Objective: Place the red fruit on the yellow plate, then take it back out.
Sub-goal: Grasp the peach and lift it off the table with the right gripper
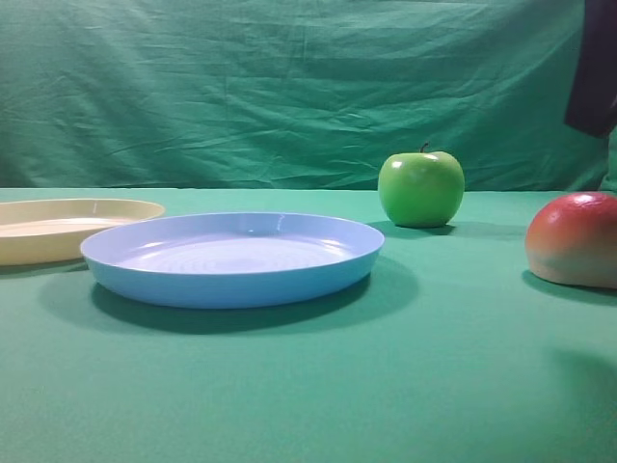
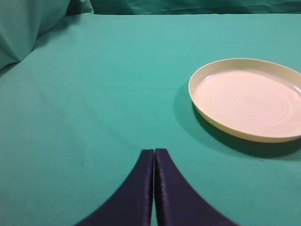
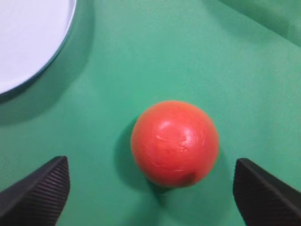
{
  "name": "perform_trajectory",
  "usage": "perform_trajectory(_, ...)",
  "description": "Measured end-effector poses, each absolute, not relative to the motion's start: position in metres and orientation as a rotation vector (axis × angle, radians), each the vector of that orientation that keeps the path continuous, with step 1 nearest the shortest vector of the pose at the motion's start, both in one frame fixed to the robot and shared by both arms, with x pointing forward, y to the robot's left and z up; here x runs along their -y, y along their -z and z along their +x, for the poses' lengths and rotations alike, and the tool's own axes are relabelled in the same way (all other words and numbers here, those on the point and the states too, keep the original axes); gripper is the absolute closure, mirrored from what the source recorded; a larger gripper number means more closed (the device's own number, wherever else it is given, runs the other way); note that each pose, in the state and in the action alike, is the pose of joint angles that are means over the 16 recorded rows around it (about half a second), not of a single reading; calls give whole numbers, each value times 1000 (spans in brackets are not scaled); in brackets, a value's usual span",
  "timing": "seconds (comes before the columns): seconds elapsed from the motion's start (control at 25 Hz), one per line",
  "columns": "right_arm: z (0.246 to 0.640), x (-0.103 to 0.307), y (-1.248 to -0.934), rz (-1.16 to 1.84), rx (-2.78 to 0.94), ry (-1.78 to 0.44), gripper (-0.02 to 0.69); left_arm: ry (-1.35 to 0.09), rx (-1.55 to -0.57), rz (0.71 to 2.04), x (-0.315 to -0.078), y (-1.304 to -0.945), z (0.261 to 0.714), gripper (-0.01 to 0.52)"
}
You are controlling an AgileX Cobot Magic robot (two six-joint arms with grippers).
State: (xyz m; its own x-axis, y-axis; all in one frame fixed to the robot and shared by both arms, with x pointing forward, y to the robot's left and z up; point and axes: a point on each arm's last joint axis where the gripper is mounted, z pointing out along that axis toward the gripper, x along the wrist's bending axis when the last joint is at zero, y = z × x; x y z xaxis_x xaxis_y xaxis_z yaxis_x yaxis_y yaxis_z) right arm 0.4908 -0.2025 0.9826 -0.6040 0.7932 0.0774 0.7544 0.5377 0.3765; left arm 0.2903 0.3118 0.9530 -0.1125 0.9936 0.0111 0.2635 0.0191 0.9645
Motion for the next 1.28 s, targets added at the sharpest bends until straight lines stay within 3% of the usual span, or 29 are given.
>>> perform_trajectory(0.24,502,200,-963,1387,-2659,-542,-6,-1152,-1494,1346,-312,-953,290,514)
perform_trajectory(0.4,508,199,-950,1405,-2658,-521,20,-1152,-1494,1346,-312,-953,290,514)
perform_trajectory(0.56,511,199,-941,1416,-2660,-504,89,-1152,-1494,1346,-312,-953,290,514)
perform_trajectory(0.8,517,197,-936,1420,-2663,-494,254,-1152,-1494,1346,-312,-953,290,514)
perform_trajectory(1.04,534,190,-958,1398,-2632,-574,403,-1152,-1494,1346,-312,-953,290,514)
perform_trajectory(1.28,560,173,-1012,1357,-2544,-804,456,-1152,-1494,1346,-312,-953,290,514)
